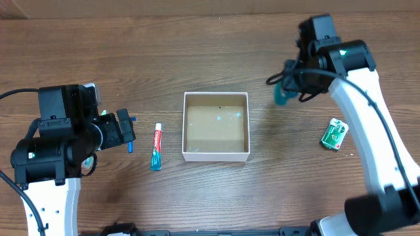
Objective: Pack container
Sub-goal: 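Carry the mouthwash bottle into the box and release it upright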
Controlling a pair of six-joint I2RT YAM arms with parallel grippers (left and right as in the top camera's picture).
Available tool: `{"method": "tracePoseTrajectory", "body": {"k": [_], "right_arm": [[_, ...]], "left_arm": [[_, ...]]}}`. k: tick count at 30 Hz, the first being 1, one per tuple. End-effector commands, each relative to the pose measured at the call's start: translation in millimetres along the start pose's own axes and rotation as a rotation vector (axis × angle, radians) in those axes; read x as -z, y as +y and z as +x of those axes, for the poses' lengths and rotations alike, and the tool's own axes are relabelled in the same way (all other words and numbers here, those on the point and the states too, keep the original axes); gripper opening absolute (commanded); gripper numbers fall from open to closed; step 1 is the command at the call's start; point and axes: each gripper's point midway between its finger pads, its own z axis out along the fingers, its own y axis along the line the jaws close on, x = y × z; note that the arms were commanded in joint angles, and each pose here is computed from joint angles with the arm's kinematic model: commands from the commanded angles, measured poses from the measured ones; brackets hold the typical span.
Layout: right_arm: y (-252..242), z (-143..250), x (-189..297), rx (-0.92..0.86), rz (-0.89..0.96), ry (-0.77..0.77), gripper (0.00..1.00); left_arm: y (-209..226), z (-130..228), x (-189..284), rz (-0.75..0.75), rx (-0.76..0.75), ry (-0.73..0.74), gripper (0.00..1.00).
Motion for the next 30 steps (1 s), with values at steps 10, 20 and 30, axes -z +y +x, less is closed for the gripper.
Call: {"method": "tracePoseTrajectory", "body": {"k": [10,20,30], "right_arm": [[161,63,66,0.180,-0.189,-0.077,0.04],[185,56,-52,0.148,-0.002,-0.004,0.04],[197,63,-111,0.156,0.030,0.045,0.05]], "left_arm": [[-6,-6,6,0.023,0.004,-0.019,1.00],[-6,-6,6,0.022,0.004,-0.018,1.00],[-6,-5,6,0.022,0.005,-0.015,1.00]]}}
